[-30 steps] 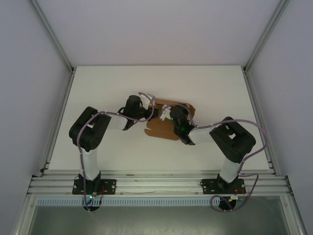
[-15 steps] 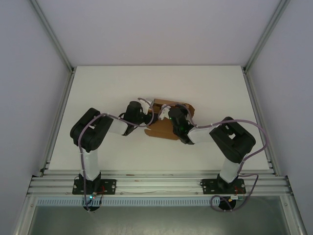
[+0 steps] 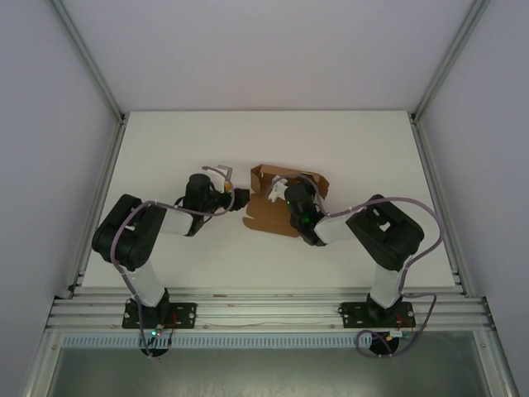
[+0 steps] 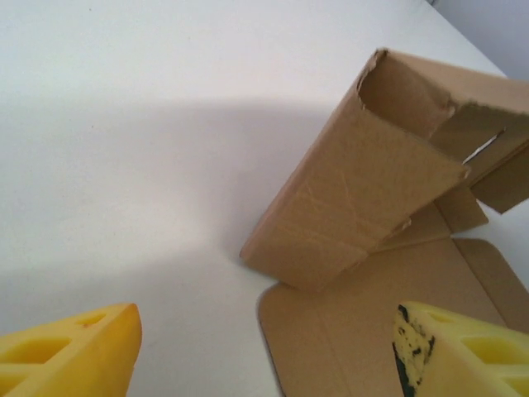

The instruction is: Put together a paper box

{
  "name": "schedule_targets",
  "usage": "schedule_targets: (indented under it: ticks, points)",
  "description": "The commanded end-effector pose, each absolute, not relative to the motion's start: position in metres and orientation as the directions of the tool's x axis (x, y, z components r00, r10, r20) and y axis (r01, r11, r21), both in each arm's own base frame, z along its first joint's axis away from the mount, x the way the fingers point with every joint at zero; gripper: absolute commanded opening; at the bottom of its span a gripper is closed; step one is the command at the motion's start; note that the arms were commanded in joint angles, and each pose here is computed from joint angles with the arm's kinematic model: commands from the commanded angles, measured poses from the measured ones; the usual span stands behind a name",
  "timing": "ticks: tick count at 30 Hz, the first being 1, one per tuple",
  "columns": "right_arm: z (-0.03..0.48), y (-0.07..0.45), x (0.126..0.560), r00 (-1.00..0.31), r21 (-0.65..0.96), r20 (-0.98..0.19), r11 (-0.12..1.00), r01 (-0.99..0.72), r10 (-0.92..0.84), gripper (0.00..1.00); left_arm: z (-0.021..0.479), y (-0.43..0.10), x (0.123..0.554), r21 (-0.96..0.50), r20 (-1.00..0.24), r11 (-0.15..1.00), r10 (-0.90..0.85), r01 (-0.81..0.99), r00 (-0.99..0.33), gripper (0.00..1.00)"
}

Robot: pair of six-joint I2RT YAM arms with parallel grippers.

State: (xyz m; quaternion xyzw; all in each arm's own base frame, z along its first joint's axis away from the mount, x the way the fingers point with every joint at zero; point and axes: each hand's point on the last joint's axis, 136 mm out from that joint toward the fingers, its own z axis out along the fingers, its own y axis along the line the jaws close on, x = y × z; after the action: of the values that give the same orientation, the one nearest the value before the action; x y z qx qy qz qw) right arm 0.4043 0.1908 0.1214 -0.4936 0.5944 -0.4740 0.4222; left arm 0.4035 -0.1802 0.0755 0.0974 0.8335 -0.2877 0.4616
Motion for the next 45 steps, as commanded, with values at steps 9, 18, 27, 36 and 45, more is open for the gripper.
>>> schedule_targets:
  ticks: [9, 18, 27, 36, 45]
  points:
    - [0.12, 0.194, 0.406, -0.172, -0.986, -0.03, 0.057, -0.154, -0.985, 0.0, 0.08, -0.218, 0.432, -0.395, -0.828, 0.713, -0.005, 0.579, -0.56, 0.6]
    - [0.118, 0.197, 0.407, -0.172, -0.98, -0.05, 0.082, -0.18, -0.984, 0.0, 0.073, -0.245, 0.428, -0.409, -0.821, 0.656, 0.039, 0.635, -0.569, 0.45]
    - [0.111, 0.199, 0.403, -0.166, -0.972, -0.053, 0.09, -0.218, -0.985, 0.0, 0.068, -0.248, 0.45, -0.375, -0.826, 0.765, -0.021, 0.523, -0.563, 0.26]
    - [0.103, 0.198, 0.398, -0.173, -0.959, -0.078, 0.121, -0.256, -0.982, 0.0, 0.064, -0.255, 0.456, -0.336, -0.832, 0.805, -0.011, 0.489, -0.554, 0.39]
    - [0.102, 0.194, 0.394, -0.208, -0.951, -0.112, 0.165, -0.261, -0.972, 0.0, 0.054, -0.243, 0.464, -0.199, -0.842, 0.918, 0.019, 0.343, -0.539, 0.21]
